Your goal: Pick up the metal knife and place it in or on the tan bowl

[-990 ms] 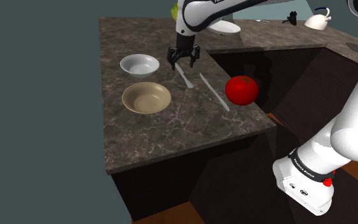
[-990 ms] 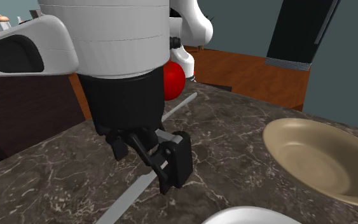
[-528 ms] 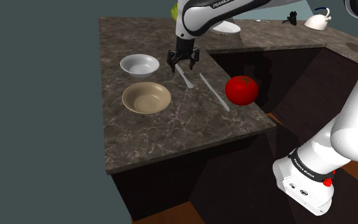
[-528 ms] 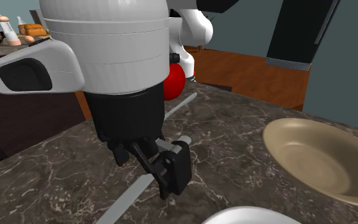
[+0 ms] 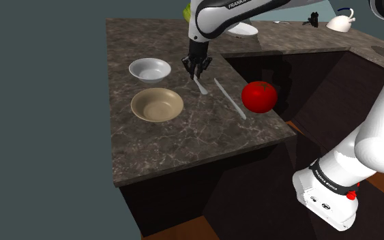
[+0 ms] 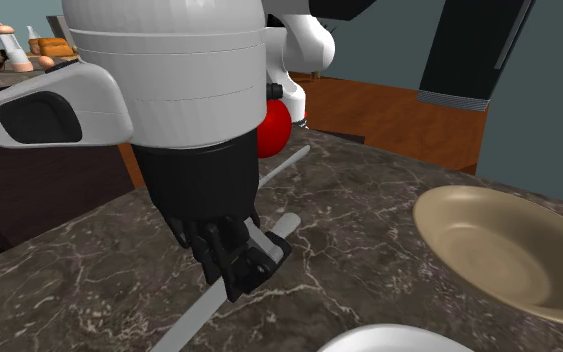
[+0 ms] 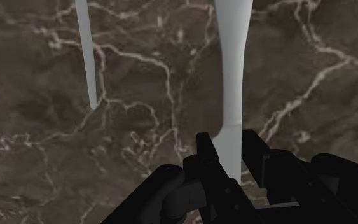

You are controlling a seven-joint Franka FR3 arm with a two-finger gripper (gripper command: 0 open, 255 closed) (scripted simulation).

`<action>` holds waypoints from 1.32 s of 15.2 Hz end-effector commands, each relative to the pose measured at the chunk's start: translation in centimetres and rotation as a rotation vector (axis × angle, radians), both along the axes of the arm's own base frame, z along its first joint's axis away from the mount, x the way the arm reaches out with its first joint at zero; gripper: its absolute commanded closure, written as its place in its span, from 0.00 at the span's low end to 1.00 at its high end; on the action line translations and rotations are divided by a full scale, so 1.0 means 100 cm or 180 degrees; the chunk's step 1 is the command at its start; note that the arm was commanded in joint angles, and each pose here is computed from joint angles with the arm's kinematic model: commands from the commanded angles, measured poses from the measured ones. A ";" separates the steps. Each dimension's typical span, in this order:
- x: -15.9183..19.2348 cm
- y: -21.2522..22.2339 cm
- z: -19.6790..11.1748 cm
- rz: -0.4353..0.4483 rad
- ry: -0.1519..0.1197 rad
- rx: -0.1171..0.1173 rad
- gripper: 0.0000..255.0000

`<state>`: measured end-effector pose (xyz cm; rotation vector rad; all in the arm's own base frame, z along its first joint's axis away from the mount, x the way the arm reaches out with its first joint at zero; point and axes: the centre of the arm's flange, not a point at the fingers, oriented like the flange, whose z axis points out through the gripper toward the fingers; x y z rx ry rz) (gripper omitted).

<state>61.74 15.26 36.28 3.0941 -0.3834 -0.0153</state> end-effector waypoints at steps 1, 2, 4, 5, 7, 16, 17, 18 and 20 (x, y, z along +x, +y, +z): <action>0.000 0.000 0.000 0.0000 0.0000 0.0000 1.00; 0.000 0.000 0.000 0.0000 0.0000 0.0000 1.00; 0.000 0.000 0.000 0.0000 0.0000 0.0000 1.00; 0.000 0.000 0.000 0.0000 0.0000 0.0000 1.00; 0.000 0.000 0.010 0.0000 0.0000 0.0000 1.00; 0.000 0.000 0.058 0.0000 0.0000 0.0000 1.00; 0.000 0.000 0.063 0.0000 0.0000 0.0000 1.00; 0.000 0.000 0.069 0.0000 0.0000 0.0000 1.00; 0.000 0.000 0.079 0.0000 0.0000 0.0000 1.00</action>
